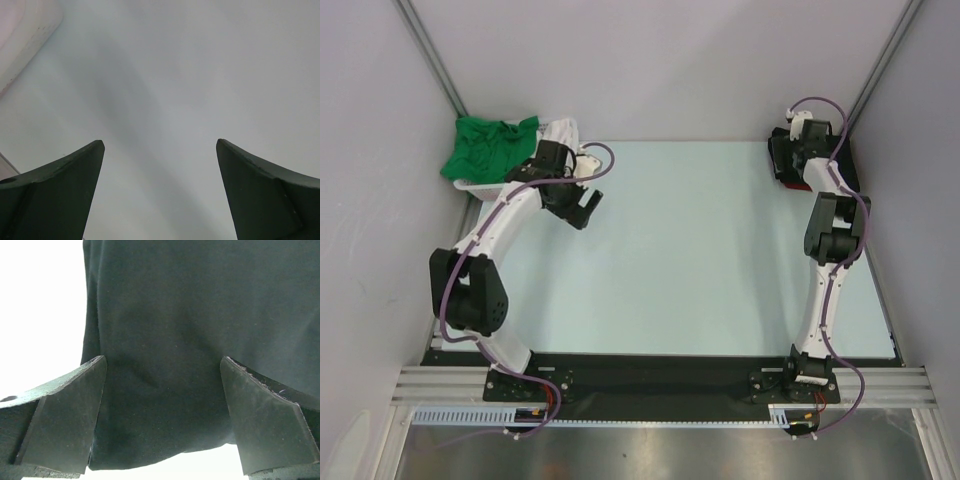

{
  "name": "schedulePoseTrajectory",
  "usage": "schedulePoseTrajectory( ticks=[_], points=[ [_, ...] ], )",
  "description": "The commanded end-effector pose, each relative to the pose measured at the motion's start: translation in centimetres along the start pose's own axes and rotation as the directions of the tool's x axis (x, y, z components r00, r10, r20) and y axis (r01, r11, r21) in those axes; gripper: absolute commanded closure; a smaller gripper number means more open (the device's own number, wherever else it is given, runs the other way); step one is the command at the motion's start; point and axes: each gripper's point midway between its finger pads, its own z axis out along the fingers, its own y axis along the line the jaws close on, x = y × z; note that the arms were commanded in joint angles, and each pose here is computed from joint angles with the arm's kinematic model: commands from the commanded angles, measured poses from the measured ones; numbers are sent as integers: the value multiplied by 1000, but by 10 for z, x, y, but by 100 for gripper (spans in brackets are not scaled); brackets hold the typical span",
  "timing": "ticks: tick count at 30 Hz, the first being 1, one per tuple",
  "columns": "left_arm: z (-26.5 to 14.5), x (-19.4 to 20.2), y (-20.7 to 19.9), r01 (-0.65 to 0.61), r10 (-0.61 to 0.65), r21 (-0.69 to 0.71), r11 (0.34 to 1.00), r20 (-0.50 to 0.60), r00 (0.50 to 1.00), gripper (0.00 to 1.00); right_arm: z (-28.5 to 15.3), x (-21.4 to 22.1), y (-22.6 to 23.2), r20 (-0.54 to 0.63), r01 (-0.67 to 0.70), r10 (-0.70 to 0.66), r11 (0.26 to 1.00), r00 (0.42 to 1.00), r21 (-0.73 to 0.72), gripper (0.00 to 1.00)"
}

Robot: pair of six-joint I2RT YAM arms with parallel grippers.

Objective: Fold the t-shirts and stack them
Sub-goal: Neatly place the folded tshirt to the corner

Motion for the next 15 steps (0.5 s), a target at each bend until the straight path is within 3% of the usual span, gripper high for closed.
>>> schedulePoseTrajectory(
  ticks=[1, 2, 4, 9, 15],
  points=[
    [-22, -15, 2, -28, 29, -17, 999, 93, 995, 0, -1, 0, 13, -9, -22, 21, 996, 1000, -85, 0],
    [-25, -16, 2, -26, 28, -21, 999, 101, 994, 0, -3, 3, 29, -16, -24, 22, 986, 1000, -163, 2],
    [-27, -14, 3, -26, 28, -23, 999, 107, 994, 0, -3, 8, 43, -36, -17, 11, 985, 999, -174, 2],
    [-34, -14, 4, -29, 32, -27, 999, 119, 992, 0, -4, 8, 17, -44, -112, 110, 992, 993, -59, 0],
    [-44, -15, 8, -25, 31, -43, 999, 145, 989, 0, -55, -66, -26, 126, -206, 206, 978, 970, -12, 0]
  ],
)
